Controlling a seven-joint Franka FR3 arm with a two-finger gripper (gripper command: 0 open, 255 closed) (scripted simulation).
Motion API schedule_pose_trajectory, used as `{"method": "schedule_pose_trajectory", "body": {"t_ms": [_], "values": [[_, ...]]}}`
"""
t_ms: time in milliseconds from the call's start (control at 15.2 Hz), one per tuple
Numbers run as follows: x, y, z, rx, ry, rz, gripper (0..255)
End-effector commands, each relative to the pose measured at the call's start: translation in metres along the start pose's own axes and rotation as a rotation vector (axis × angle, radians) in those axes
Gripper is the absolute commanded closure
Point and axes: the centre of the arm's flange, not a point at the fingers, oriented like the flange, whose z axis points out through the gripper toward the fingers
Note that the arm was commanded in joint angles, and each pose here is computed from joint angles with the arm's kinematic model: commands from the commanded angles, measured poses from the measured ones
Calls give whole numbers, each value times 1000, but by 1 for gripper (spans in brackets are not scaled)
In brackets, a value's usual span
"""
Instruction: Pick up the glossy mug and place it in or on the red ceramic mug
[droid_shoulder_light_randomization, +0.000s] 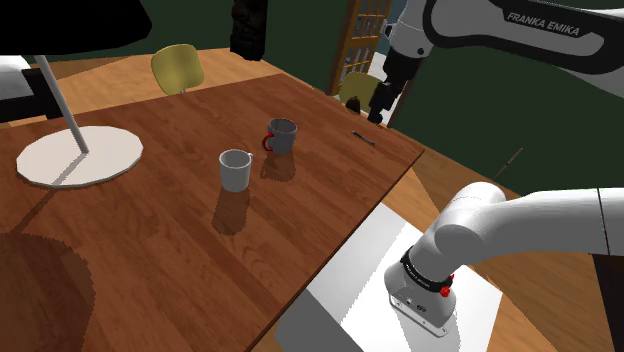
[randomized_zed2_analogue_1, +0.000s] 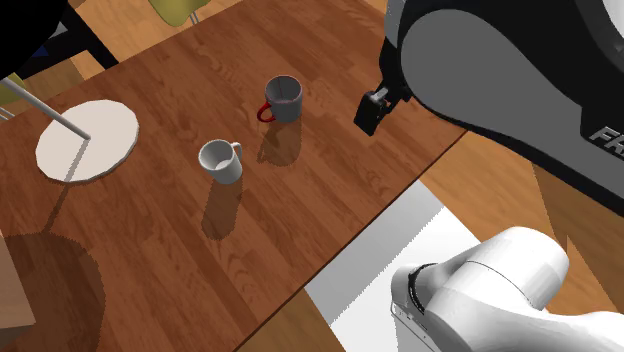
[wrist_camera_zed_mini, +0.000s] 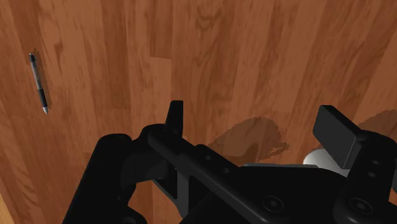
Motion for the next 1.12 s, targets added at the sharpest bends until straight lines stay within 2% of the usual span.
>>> {"method": "schedule_pose_trajectory", "body": {"t_ms": [0,1056], "values": [[0,0,0,0,0,0,0],[138,-134,89,13,-21,-51,0]]}}
